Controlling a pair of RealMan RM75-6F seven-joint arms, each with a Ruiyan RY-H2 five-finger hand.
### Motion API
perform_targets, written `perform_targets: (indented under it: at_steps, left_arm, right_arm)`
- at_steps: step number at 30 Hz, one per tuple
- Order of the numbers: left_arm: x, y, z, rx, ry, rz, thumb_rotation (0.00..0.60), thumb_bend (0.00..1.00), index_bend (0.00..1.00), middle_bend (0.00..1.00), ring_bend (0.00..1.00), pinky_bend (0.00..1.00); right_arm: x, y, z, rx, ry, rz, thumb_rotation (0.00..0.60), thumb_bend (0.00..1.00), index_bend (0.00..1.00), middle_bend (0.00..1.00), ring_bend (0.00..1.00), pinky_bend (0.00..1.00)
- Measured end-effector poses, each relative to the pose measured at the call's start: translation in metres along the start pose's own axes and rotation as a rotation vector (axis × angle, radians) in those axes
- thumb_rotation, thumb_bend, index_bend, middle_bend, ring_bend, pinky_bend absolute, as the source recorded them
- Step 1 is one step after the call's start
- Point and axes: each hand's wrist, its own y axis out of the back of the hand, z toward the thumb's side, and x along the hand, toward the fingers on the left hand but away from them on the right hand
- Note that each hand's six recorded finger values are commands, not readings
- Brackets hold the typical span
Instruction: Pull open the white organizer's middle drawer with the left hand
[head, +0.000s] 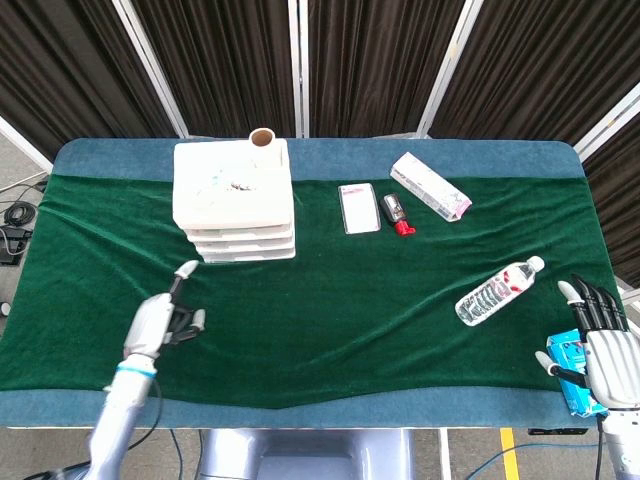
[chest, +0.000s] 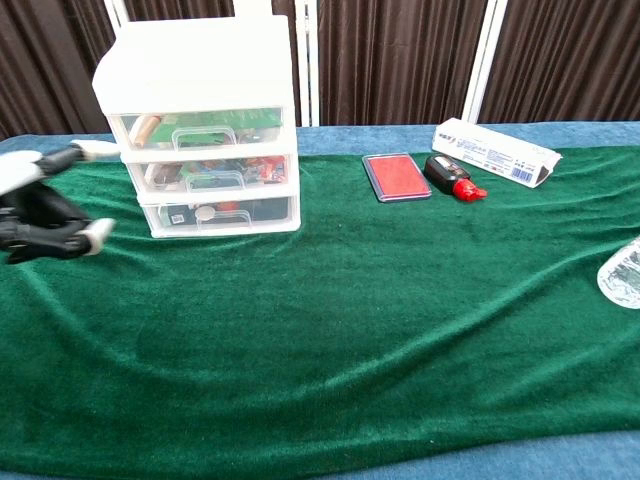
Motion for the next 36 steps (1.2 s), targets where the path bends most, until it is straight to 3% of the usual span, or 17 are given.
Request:
perform_targets:
  at_steps: [11,17,27,36]
  left_arm:
    - [0.027,-0.054,0.021,-0.161,0.075,-0.184,0.6,0.59,0.0,0.94,0.9,0.93]
    - [0.04,-0.068,0.021,-0.259,0.119,-0.226,0.6,0.59,0.0,0.94,0.9,0.93]
    - [0.06,-0.083,0.026,-0.304,0.15,-0.222,0.6,0.59,0.0,0.94,0.9,0.93]
    - [0.071,-0.084,0.028,-0.322,0.177,-0.203,0.6,0.59,0.0,0.94,0.9,0.93]
  right_arm:
    - [-0.001,0.005,-0.004,-0.024,-0.007,-0.006,0.6,0.04,0.07,0.0,0.0,0.0]
    - [-0.001,0.006,-0.005,-0.036,-0.006,-0.003,0.6,0.04,0.07,0.0,0.0,0.0]
    - [-0.002,0.011,-0.009,-0.057,-0.007,-0.008,0.6,0.04,0.07,0.0,0.0,0.0]
    - [-0.002,0.013,-0.01,-0.064,-0.006,-0.012,0.6,0.04,0.07,0.0,0.0,0.0]
